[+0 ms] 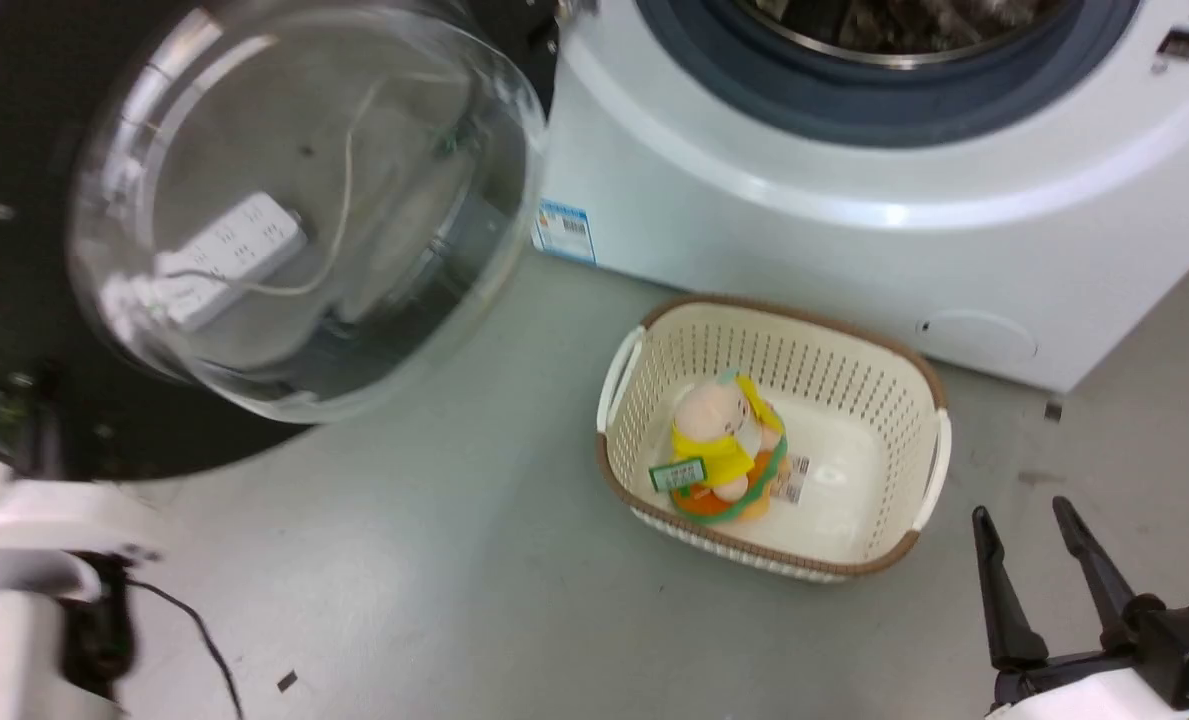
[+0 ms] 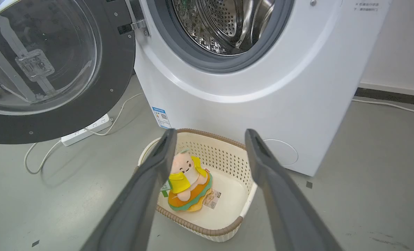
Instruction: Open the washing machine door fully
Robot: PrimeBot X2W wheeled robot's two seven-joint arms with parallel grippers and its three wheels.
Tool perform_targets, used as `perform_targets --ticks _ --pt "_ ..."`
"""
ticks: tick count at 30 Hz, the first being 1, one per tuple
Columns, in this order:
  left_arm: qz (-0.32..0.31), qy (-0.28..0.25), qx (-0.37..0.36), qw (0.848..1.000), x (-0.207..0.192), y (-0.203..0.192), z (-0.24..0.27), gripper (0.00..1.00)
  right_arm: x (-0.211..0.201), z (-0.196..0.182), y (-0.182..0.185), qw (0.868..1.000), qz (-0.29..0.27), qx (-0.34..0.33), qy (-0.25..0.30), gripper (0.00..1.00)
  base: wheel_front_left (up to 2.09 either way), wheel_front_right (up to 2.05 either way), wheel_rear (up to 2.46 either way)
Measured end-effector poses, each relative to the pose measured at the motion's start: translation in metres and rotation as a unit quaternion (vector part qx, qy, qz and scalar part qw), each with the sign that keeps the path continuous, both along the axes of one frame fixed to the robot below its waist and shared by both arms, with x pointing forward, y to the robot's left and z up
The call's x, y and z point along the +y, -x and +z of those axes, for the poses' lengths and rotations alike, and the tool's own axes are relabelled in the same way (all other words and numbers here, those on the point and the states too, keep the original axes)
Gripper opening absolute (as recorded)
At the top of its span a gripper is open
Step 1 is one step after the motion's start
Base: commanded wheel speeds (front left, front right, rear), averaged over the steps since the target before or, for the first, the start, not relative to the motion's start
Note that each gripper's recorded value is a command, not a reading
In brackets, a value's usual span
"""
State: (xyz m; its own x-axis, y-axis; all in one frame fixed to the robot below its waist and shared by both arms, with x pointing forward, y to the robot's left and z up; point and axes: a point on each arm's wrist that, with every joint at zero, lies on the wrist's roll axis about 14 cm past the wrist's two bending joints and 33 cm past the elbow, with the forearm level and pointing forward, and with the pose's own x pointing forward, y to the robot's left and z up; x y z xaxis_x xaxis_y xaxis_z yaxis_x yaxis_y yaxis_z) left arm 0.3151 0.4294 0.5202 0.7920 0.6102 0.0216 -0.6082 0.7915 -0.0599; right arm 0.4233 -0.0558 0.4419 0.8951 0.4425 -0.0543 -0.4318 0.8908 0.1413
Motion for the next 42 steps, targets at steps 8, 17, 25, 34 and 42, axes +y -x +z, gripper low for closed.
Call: perform_targets --ticks 8,17,25,34,42 --pt "0.022 -0.018 0.03 0.999 0.041 -0.012 0.0 0.0 -0.012 -0.02 -0.009 1.0 -0.01 0.018 0.011 1.0 0.0 0.0 0.0" --pt "-0.017 -0.067 0.032 0.997 0.025 -0.022 0.015 0.0 -0.015 -0.007 -0.007 1.0 -0.018 0.004 0.009 1.0 0.0 0.0 0.0" --pt "-0.102 -0.056 -0.037 0.993 -0.052 -0.026 0.027 0.0 -0.023 0.033 0.002 0.998 -0.039 -0.042 -0.001 1.0 0.0 0.0 0.0" --pt "-0.226 0.003 -0.092 0.97 -0.167 -0.024 0.023 0.0 -0.059 0.081 0.035 0.99 -0.089 -0.109 0.021 1.0 0.0 0.0 0.0" --pt "-0.322 0.018 -0.076 0.944 -0.242 -0.029 0.008 1.0 -0.1 0.089 0.064 0.981 -0.154 -0.118 0.021 1.0 0.0 0.0 0.0"
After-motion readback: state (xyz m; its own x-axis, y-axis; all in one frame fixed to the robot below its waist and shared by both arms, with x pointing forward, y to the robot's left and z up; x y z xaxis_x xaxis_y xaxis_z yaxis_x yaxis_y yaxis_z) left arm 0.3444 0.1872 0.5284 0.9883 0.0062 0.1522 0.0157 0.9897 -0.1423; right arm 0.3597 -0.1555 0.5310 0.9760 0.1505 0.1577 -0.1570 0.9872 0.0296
